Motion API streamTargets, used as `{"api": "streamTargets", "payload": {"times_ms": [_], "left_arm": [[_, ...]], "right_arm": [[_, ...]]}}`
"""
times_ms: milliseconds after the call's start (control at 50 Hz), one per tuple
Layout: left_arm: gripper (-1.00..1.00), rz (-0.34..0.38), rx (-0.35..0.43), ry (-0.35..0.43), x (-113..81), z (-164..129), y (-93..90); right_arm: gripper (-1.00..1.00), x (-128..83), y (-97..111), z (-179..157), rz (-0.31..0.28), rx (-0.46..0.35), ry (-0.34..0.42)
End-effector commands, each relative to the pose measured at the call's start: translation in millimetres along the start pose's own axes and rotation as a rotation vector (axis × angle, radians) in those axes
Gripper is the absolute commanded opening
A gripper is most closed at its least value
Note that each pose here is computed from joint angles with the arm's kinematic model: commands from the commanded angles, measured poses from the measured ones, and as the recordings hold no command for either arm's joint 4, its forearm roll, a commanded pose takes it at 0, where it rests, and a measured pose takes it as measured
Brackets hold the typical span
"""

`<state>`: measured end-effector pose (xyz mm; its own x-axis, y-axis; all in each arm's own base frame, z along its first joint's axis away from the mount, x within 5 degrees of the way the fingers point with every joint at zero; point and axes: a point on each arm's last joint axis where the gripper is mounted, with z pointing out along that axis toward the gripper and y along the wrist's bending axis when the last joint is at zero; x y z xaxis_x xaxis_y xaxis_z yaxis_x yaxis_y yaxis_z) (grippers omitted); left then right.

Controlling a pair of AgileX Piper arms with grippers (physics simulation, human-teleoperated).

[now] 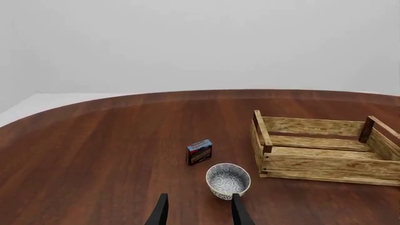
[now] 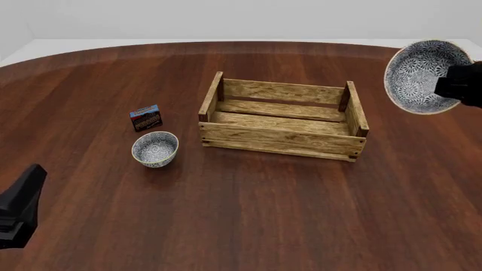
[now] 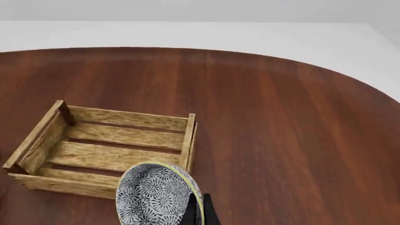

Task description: Stack the right bowl on the left bowl and place them in the tray.

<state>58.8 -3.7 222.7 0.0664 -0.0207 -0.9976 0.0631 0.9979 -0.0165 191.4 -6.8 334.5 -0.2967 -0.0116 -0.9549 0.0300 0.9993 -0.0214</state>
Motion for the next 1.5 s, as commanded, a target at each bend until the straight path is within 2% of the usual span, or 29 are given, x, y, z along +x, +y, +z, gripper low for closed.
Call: {"api": "streamTargets", "payload": {"times_ms": [20,260,740,920,1020,1160,1220,1380,1500], "left_arm": [[1.00,0.002,0.000,-0.001,-2.6,-0.7,0.0],[1.00,0.004,-0.006,-0.002,-3.2,-2.4,0.3],[1.00,0.000,-0.001,-0.008,-5.2,-1.3,0.0],[1.00,-0.002,-0.009,0.010,-1.7,3.5,0.5],[1.00,0.003,-0.005,0.000,-7.2,3.1,0.2],[1.00,-0.002,0.061,0.022,-3.0,27.3,-5.4],[1.00,0.016,0.067,0.013,-5.7,31.5,-6.1],[1.00,0.000,0.147,-0.018,-21.4,41.6,-15.0],[1.00,0.028,0.209,-0.059,-35.5,45.5,-22.4]], "right_arm": [[-1.00,-12.4,13.7,-8.8,0.048,-0.074,-0.050],[-1.00,-10.6,29.4,-5.0,0.067,-0.153,-0.063],[-1.00,-8.0,56.3,-3.8,0.146,-0.291,-0.090],[-1.00,-5.2,60.9,-3.4,0.146,-0.314,-0.097],[-1.00,-2.2,62.7,-4.1,0.141,-0.325,-0.098],[-1.00,4.3,65.7,-2.4,0.145,-0.339,-0.099],[-1.00,5.9,66.2,0.1,0.140,-0.338,-0.099],[-1.00,5.4,69.2,1.5,0.130,-0.348,-0.097],[-1.00,4.5,73.1,6.7,0.121,-0.357,-0.094]]}}
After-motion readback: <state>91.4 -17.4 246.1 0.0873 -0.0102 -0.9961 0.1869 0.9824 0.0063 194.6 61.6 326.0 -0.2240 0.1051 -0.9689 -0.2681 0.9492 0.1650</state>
